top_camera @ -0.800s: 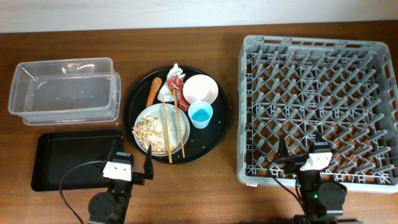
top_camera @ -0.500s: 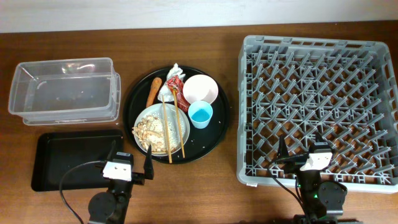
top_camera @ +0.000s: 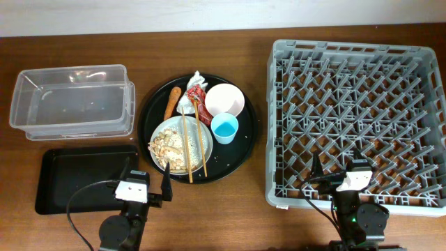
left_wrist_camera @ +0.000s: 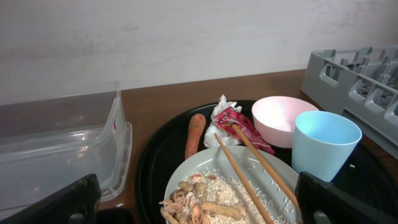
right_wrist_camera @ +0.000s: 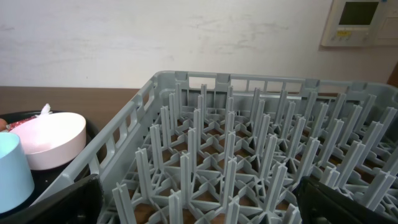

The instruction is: Sort waste into correct bins and load items into the dishwasher rack

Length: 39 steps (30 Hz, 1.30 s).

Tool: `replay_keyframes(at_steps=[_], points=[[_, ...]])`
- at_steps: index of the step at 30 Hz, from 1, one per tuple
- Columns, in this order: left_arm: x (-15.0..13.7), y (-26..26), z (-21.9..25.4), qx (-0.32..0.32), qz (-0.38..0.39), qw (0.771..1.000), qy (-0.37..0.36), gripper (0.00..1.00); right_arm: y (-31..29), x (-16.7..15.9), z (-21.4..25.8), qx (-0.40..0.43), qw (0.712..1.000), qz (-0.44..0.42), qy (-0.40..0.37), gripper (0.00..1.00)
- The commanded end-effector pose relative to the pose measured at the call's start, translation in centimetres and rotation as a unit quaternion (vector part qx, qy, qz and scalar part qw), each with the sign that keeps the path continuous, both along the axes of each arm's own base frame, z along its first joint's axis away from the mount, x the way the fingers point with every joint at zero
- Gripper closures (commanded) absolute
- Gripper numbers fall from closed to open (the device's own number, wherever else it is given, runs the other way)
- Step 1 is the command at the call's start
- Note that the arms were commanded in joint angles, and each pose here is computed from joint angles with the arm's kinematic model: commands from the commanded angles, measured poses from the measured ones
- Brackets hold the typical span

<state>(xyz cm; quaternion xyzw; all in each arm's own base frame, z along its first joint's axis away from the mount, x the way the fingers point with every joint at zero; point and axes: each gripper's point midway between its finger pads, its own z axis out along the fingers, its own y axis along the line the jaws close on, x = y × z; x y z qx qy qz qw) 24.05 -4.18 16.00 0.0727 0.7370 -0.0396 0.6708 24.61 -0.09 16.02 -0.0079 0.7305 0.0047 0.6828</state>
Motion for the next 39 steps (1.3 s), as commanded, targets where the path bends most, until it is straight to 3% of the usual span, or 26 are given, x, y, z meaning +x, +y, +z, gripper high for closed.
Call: replay_keyframes(at_steps=[1,27,29,30,33,35,39], points=[[0.0,0.0,-0.4,0.006,-0.002,1.0,0.001,0.01,-0.1,0.0,-0.3,-0.003,1.0,-0.001,0.002,0.02],[0.0,-0.4,-0.4,0.005,-0.013,1.0,0.001,0.01,0.2,0.0,-0.3,-0.002,1.0,0.007,0.002,0.02],[-0.2,-1.1,-0.3,0.002,-0.034,0.999,-0.002,0.01,1.3,0.0,0.5,0.041,0.998,0.038,-0.012,0.02],[-0.1,-1.1,2.1,-0.036,-0.033,0.998,-0.038,0.01,3.3,-0.4,3.0,0.072,0.991,0.098,-0.052,0.02],[-1.2,-1.1,8.6,-0.051,-0.041,0.991,-0.121,0.01,4.8,-2.0,8.9,0.077,0.98,0.144,-0.115,0.02],[-1.6,-1.1,10.8,-0.049,-0.043,0.992,-0.111,0.01,4.8,-3.1,11.9,0.078,0.98,0.144,-0.111,0.02],[-0.7,-1.3,13.7,-0.04,-0.042,0.997,-0.057,0.0,4.8,-2.8,13.5,0.093,0.986,0.136,-0.034,0.02]])
